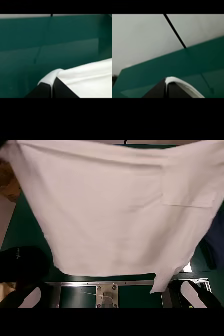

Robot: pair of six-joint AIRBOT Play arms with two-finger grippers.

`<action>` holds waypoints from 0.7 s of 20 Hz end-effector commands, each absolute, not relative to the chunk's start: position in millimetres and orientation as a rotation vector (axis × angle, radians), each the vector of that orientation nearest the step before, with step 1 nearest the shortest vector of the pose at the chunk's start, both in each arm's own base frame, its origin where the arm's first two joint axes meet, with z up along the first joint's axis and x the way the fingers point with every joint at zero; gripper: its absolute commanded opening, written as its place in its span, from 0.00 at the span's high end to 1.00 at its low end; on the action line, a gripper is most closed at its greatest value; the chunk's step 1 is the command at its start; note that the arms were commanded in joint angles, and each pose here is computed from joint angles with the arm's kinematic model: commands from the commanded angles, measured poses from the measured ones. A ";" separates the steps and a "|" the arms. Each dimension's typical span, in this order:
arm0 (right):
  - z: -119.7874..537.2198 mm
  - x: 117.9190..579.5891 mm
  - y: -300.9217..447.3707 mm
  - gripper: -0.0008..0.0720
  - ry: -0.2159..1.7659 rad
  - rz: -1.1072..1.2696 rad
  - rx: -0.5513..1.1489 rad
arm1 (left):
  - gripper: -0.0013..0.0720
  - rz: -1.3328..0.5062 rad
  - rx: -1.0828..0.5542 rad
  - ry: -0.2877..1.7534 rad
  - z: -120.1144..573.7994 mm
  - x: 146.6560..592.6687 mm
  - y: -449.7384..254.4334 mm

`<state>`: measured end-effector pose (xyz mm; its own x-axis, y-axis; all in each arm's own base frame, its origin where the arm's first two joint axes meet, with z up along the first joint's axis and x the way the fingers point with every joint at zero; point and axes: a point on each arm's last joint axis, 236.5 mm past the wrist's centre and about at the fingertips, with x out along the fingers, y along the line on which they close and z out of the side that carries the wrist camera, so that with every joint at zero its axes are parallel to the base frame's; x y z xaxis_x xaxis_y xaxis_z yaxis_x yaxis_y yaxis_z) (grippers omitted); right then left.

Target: Fold the shirts.

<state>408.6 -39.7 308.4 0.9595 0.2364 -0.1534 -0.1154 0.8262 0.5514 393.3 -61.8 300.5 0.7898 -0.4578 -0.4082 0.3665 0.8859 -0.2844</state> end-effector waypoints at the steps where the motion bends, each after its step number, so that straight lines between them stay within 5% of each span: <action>1: 155.8 461.3 -36.7 0.97 0.446 0.113 0.650 | 0.95 -0.509 -0.398 0.720 165.8 440.5 -69.0; 7: 29.2 547.1 -75.2 0.97 0.624 0.013 0.740 | 0.95 -0.421 -0.580 0.799 35.8 519.7 -75.5; 14: 65.9 633.8 -105.4 0.97 0.484 0.039 0.741 | 0.95 -0.334 -0.512 0.610 59.2 579.8 -77.2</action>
<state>607.7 -95.8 57.1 0.8686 0.2137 -0.4471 0.1515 0.7446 0.6501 555.7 -79.5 50.2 0.7122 -0.4971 -0.4957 0.1501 0.7976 -0.5842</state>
